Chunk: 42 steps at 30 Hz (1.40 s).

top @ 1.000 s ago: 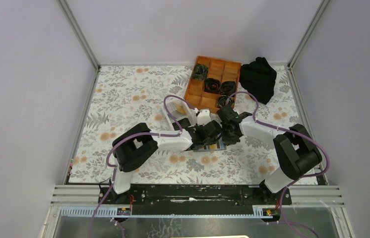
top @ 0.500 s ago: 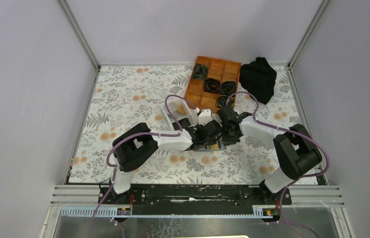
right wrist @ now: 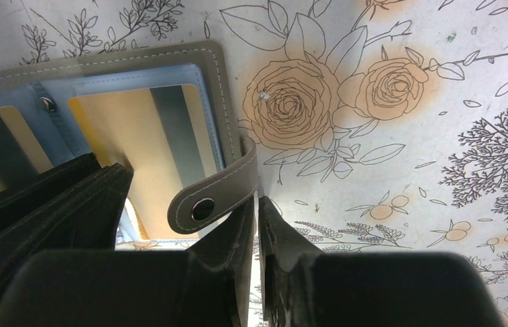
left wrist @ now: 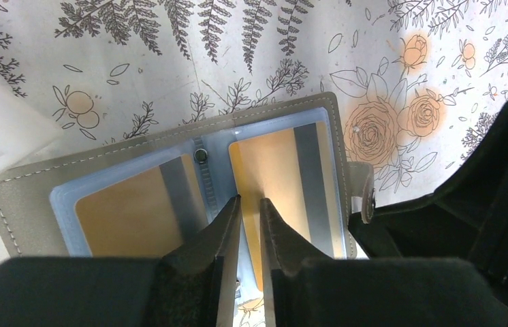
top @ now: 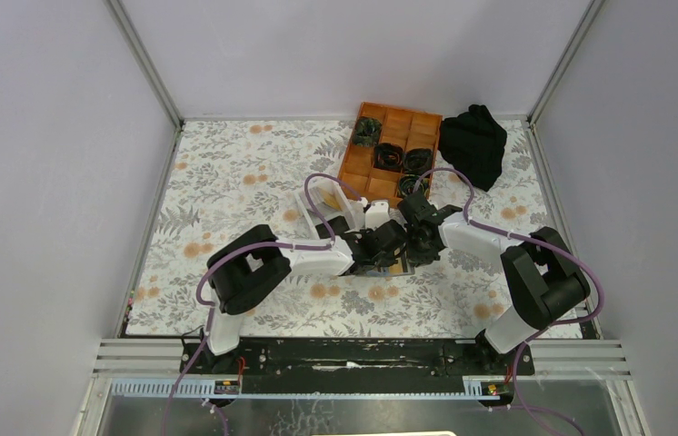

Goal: Put the credit cards into the card holder
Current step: Insert the credit card into the card holder.

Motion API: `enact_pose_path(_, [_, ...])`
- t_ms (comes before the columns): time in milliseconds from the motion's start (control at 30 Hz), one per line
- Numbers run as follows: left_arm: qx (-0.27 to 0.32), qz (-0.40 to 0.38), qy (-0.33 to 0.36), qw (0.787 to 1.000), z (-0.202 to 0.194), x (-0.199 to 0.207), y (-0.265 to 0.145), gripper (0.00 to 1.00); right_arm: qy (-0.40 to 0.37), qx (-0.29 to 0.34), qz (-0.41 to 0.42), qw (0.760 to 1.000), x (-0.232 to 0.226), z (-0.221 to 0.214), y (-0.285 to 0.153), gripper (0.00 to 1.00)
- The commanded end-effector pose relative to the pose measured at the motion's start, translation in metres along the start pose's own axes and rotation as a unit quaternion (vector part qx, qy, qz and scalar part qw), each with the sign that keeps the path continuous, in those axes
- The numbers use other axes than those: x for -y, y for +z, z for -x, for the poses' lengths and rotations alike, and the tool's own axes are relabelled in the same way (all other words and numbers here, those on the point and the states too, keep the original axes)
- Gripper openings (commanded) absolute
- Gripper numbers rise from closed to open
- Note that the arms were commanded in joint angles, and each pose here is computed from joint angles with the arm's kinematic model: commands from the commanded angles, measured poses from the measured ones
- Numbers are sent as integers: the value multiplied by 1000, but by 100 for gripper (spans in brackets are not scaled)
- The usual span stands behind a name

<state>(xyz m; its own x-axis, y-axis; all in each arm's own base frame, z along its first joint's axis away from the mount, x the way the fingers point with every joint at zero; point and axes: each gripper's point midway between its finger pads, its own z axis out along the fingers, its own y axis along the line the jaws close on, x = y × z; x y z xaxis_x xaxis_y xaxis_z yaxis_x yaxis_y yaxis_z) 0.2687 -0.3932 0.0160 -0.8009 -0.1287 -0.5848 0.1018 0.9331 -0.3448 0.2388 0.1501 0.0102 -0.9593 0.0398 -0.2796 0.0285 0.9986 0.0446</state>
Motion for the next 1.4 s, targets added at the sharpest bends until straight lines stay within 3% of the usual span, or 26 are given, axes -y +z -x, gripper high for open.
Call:
enact_pose_path(0, [-35, -27, 18, 999, -25, 17, 2, 20, 0, -17, 21, 1000, -9, -10, 4, 13])
enact_pose_path(167, [-27, -24, 16, 999, -22, 14, -3, 21, 1, -13, 19, 1000, -8, -9, 3, 13])
enact_pose_path(400, [-7, -9, 16, 1000, -12, 3, -17, 44, 2, -5, 13, 1000, -6, -6, 0, 14])
enact_pose_path(533, [9, 1, 14, 1000, -3, -4, -28, 47, 1, 1, 12, 1000, -6, -2, -3, 15])
enact_pose_path(833, [45, 21, 3, 999, 15, -20, -53, 48, -1, 18, 13, 1000, -6, 6, -12, 17])
enact_pose_path(1367, [61, 40, -20, 997, 13, -47, -69, 47, 1, 41, 10, 999, -6, 20, -26, 18])
